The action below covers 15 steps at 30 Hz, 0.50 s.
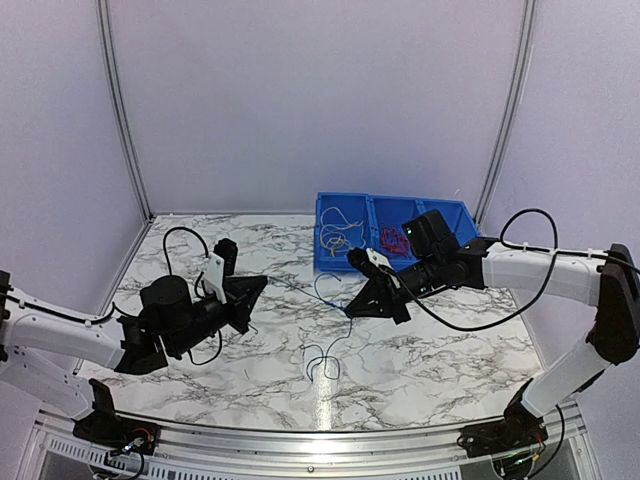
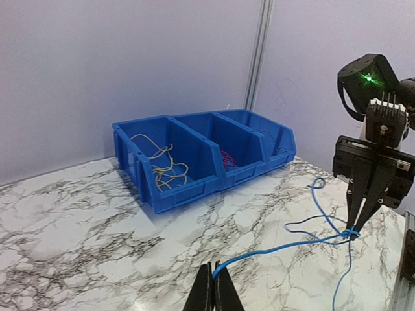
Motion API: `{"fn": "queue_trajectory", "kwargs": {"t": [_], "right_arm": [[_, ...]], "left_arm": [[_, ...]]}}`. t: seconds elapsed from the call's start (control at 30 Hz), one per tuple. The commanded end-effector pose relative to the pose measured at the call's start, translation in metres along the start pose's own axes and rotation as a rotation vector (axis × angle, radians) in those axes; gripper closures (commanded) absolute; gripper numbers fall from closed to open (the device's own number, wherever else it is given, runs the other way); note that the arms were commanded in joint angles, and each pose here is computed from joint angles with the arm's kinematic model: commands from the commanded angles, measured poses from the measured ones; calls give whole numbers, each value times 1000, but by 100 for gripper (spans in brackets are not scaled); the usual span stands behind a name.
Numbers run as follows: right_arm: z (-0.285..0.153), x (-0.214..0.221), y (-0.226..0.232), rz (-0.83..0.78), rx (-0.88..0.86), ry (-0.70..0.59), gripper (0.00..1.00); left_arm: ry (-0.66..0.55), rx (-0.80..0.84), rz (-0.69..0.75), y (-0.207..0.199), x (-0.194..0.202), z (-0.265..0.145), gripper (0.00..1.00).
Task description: Untangle the cables
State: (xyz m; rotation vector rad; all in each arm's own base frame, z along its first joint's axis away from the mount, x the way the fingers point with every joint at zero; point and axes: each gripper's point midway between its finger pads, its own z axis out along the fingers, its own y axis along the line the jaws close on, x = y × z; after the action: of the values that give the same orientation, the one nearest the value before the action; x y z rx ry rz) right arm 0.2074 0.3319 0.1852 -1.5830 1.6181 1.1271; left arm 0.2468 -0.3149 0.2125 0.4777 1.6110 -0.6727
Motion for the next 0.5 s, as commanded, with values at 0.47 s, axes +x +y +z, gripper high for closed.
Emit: {"fn": "queue_trajectory", "kwargs": {"t": [0.47], "right_arm": [[-12,-1,-2,-14,34,-5,100]], "left_arm": [[-312,-668,19,150,-103,-143,100]]}}
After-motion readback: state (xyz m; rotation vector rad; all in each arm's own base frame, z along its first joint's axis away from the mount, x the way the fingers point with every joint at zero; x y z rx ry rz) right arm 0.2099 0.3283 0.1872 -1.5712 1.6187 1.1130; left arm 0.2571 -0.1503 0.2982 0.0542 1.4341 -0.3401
